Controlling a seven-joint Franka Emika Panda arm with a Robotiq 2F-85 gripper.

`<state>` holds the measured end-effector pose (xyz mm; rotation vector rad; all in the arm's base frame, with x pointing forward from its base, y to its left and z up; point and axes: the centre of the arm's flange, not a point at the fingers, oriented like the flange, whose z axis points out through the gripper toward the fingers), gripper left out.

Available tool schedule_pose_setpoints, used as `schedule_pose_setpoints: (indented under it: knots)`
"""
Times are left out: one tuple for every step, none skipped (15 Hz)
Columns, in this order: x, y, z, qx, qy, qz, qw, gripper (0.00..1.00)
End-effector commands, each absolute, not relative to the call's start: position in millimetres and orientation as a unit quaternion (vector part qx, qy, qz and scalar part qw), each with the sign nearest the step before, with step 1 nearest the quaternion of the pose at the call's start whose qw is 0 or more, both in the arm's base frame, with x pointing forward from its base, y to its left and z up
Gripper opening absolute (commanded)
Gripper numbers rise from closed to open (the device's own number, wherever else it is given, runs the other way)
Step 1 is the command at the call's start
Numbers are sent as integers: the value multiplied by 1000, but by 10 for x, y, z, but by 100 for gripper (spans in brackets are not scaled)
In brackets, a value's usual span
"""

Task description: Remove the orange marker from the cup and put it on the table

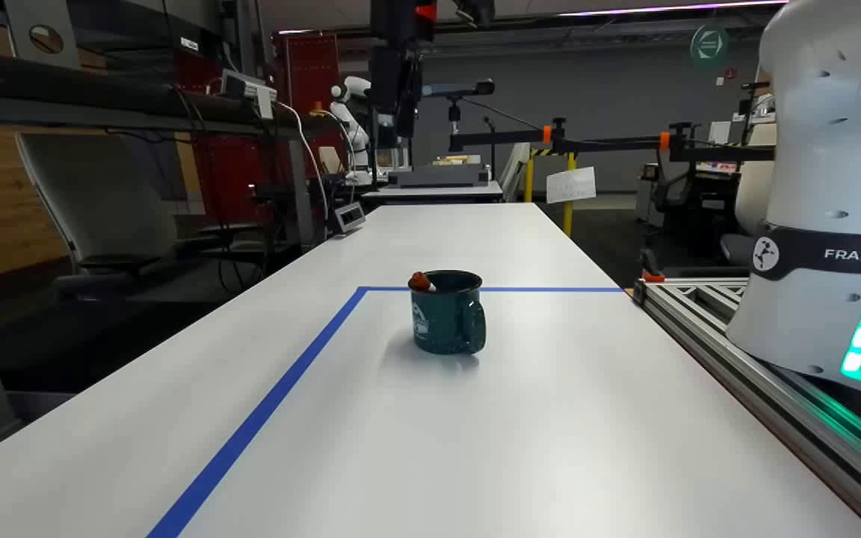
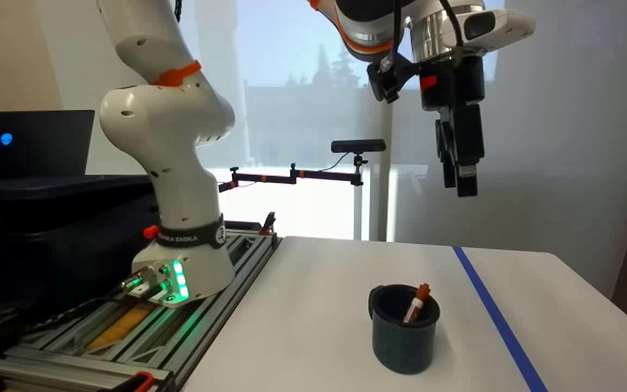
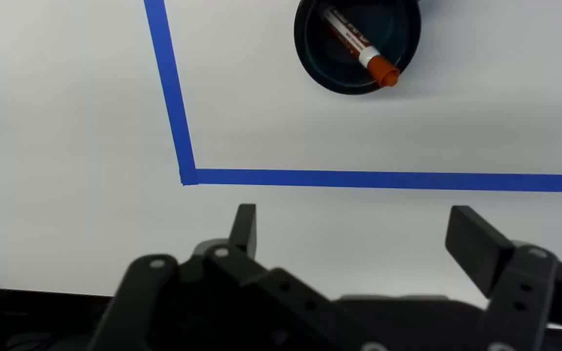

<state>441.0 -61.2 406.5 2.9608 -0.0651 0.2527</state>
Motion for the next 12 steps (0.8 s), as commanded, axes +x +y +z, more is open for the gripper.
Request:
schedule_pose_setpoints:
  knots:
    - [4410, -612, 4066, 993, -22, 85, 85, 100]
    - [4412, -612, 4068, 993, -22, 85, 85, 100]
    - [4412, -612, 4069, 993, -22, 85, 85, 100]
    - [4412, -612, 4069, 993, -22, 85, 85, 100]
    - [4412, -612, 4069, 993, -22, 85, 85, 100]
    - [4412, -612, 4069, 993, -22, 85, 85, 100]
    - [4412, -612, 4069, 993, -22, 85, 85, 100]
    - [4412, -612, 4069, 993, -22, 85, 85, 100]
    - [4396, -620, 4064, 993, -6, 89, 76, 100]
    - [4371, -651, 3986, 993, 15, 94, 67, 100]
    - [4342, -695, 3910, 992, 44, 100, 55, 100]
    - [4317, -740, 3851, 992, 65, 101, 44, 100]
